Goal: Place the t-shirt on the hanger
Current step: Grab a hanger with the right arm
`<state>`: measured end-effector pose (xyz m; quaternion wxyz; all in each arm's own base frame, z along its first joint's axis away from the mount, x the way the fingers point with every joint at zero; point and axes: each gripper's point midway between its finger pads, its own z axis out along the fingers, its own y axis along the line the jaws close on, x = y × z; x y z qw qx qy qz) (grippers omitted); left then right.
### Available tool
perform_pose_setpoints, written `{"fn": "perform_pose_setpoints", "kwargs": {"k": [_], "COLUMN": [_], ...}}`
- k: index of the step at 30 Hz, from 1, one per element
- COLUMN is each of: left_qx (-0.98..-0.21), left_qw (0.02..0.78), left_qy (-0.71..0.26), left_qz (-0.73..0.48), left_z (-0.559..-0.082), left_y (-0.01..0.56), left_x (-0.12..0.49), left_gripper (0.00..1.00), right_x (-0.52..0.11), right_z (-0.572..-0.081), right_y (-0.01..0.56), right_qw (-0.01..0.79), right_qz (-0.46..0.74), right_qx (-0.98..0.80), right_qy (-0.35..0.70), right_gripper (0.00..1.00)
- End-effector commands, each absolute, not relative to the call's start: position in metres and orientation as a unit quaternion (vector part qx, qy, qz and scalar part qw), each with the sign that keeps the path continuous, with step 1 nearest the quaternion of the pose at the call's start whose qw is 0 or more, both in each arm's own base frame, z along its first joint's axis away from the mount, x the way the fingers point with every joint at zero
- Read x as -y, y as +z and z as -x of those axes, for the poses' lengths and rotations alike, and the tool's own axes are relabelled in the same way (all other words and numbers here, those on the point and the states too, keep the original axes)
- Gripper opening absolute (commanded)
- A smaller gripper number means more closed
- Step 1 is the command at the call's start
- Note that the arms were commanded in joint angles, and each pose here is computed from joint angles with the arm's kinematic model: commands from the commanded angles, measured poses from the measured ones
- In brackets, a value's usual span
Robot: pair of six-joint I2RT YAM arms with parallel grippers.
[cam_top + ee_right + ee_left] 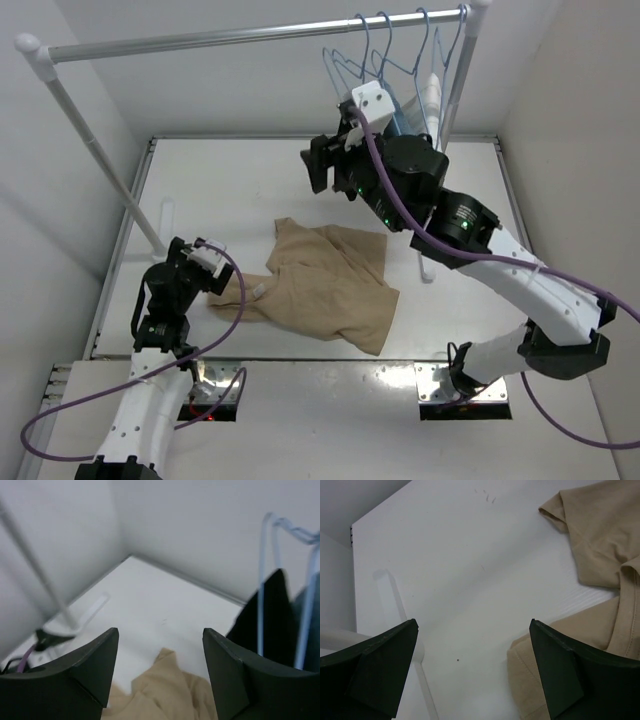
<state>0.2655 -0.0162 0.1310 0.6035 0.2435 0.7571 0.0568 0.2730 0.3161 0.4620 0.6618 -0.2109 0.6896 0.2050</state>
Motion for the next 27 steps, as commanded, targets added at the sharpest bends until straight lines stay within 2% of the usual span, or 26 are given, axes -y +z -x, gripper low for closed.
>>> {"fn": "perform_pose_setpoints", "kwargs": {"k": [1, 4, 10, 19, 27], "left_qx": [-0.738, -0.737, -0.733, -0.735, -0.737], "left_qw": [0.623, 0.624, 0.625, 0.621, 0.618], "left_qy": [0.054, 0.05, 0.046, 0.047, 0.042], "left_qz": [-0.252, -0.255, -0.264, -0.268, -0.27], "left_z": [-0.27, -0.269, -0.269, -0.268, -0.267], "left_y": [0.154, 0.154, 0.154, 0.152, 0.15], "left_x": [0.02, 0.022, 0.025, 0.024, 0.026], "left_gripper": [1.0, 1.0, 1.0, 1.0, 1.0], "right_x": [-0.275, -0.256, -0.238, -0.234, -0.234], "right_z": [-0.308, -0.322, -0.333, -0.359, -0.374], "right_y": [0.487, 0.498, 0.524, 0.501, 0.479], "right_qw": [0.713, 0.725, 0.726, 0.689, 0.662], "right_qz": [0.107, 0.069, 0.035, 0.05, 0.058], "right_qx": [-0.686, -0.683, -0.684, -0.721, -0.743], "right_qy": [0.099, 0.055, 0.051, 0.062, 0.079], "right_gripper": [0.7, 0.7, 0.7, 0.7, 0.64]}}
